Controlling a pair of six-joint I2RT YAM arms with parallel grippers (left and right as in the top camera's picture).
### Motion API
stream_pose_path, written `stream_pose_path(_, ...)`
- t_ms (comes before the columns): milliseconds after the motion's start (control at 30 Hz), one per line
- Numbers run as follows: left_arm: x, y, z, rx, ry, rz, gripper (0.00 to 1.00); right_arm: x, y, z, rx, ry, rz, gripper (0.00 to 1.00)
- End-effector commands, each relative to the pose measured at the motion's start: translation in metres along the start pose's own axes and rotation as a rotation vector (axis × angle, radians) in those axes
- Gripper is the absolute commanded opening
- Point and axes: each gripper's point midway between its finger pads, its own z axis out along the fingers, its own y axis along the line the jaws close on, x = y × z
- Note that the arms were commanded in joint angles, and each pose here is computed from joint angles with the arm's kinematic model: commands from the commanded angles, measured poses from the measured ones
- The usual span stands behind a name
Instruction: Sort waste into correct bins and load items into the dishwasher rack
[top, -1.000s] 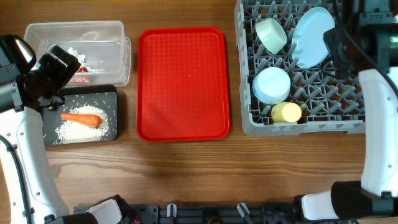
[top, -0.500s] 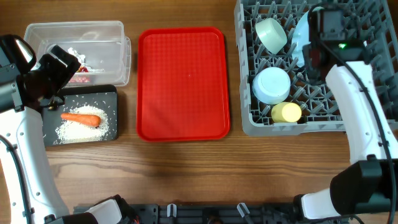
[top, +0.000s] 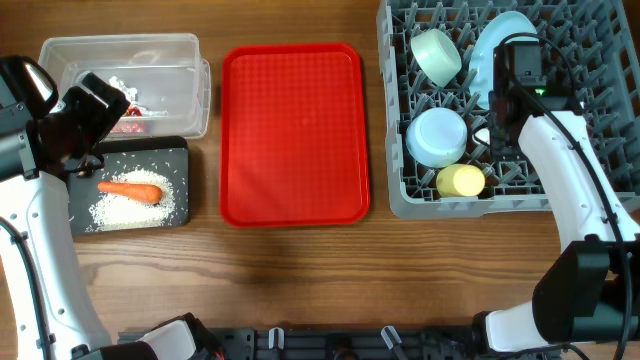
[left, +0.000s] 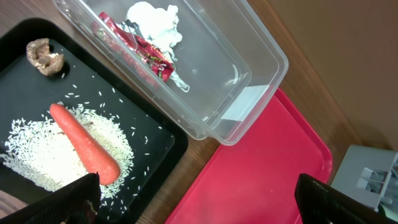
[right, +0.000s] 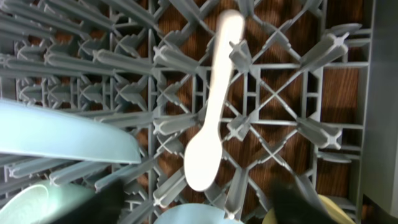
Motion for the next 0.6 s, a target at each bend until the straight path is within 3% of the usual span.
stream_pose_path(0, -0.002, 0.002, 0.001, -0.006, -0.002, -0.011, 1.00, -0.001, -0.002, 0.003, 0.008, -0.006, 0.003, 0.88)
stream_pose_path(167, -0.002, 0.002, 0.001, -0.006, -0.002, -0.011, 1.00, -0.002, 0.002, -0.002, -0.015, 0.000, -0.089, 0.87)
stream_pose_path(333, -0.002, 0.002, 0.001, -0.006, -0.002, -0.011, 1.00, -0.010, 0.024, -0.036, -0.164, -0.008, -0.269, 0.84)
stream_pose_path(467, -0.002, 0.002, 0.001, -0.006, -0.002, -0.011, 1.00, -0.001, 0.058, -0.105, -0.484, 0.012, -0.629, 0.84)
stream_pose_path(533, -0.002, 0.002, 0.001, -0.006, -0.002, -0.011, 1.00, 0.016, 0.062, -0.151, -0.690, 0.051, -0.871, 1.00)
stream_pose_path(567, -0.002, 0.002, 0.001, -0.006, -0.002, -0.011, 1.00, 0.025, 0.059, -0.174, -0.792, 0.067, -0.985, 1.00)
